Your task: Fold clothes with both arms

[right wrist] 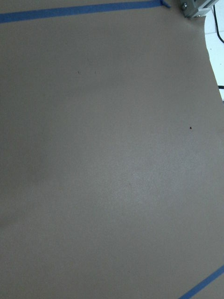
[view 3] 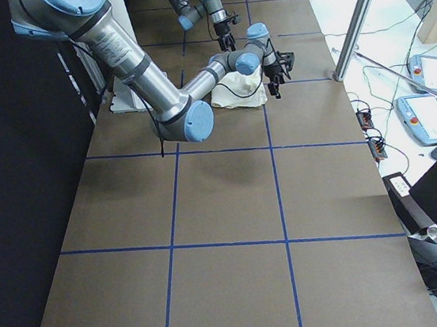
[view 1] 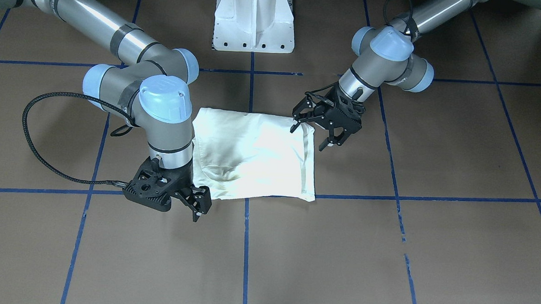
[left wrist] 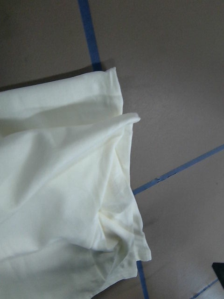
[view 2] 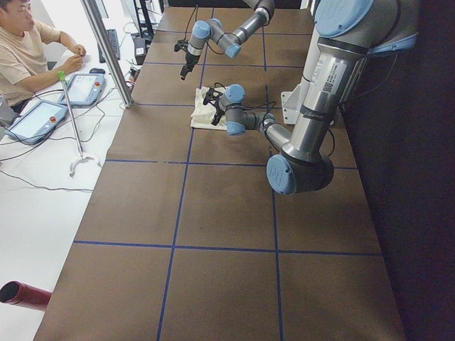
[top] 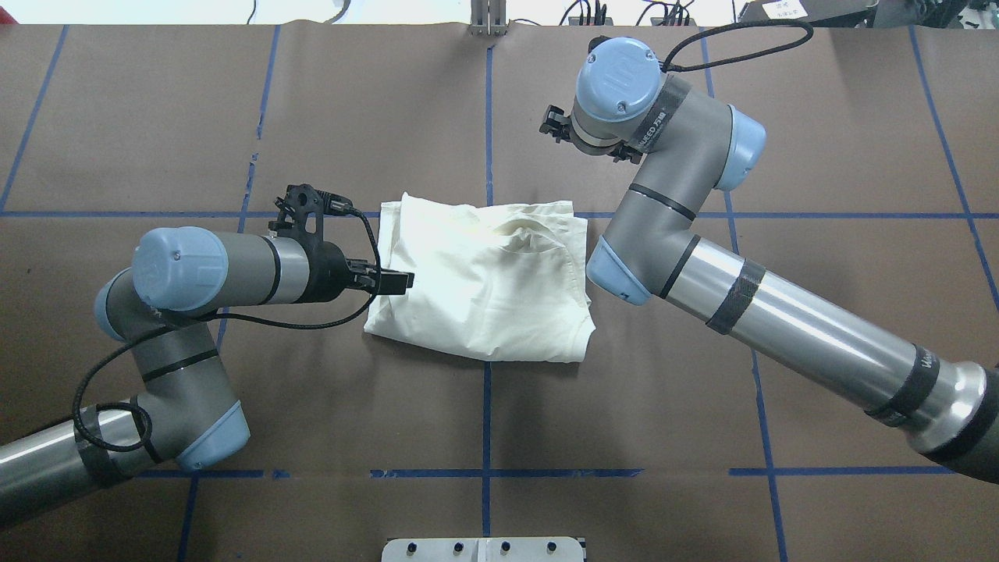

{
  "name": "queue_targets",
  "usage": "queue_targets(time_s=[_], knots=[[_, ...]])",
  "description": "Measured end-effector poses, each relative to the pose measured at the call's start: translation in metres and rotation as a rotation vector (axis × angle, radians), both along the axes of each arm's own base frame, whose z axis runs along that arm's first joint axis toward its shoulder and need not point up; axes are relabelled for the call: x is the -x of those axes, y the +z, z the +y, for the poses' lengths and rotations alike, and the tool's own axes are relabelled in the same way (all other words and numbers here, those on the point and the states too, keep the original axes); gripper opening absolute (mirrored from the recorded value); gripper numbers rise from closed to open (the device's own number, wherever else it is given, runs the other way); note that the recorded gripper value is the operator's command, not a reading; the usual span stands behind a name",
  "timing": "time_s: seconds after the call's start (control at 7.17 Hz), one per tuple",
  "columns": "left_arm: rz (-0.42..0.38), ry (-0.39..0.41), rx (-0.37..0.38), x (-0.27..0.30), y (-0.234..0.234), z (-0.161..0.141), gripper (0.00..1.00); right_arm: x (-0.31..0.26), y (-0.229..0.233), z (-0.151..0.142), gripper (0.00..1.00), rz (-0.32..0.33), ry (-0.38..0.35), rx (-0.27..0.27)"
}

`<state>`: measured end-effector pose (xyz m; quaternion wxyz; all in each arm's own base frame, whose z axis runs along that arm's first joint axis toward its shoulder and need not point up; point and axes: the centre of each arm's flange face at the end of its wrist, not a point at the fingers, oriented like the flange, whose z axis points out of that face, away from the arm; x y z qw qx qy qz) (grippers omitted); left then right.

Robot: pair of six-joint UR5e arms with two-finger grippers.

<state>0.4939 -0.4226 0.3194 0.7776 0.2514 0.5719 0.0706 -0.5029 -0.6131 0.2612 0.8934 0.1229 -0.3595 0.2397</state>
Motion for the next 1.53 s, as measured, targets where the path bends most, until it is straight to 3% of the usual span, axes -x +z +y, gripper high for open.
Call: queue_targets(time_s=[0.14,0.28,0.7,1.12,1.26,1.39,1.53], knots=[[-0.004,0.024,-0.017,-0.009,0.001,0.011,0.67,0.0,0.0,0.0,1.0,0.0,0.0,0.0],[-0.01,0.04,-0.033,-0.013,0.003,0.018,0.52,0.0,0.001,0.001,1.0,0.001,0.0,0.0],[-0.016,0.048,-0.046,-0.013,0.004,0.02,0.22,0.0,0.001,0.001,1.0,0.002,0.0,-0.001],[-0.062,0.065,-0.095,-0.005,0.027,0.022,0.16,0.002,0.003,0.003,1.0,0.004,-0.001,0.0],[-0.07,0.068,-0.102,-0.004,0.031,0.023,0.18,0.002,0.004,0.003,1.0,0.005,0.0,0.0],[-0.069,0.069,-0.106,-0.003,0.033,0.024,0.73,0.002,0.004,0.003,1.0,0.005,0.0,-0.001],[-0.067,0.071,-0.108,-0.003,0.034,0.024,0.99,0.002,0.004,0.003,1.0,0.005,0.0,-0.001]])
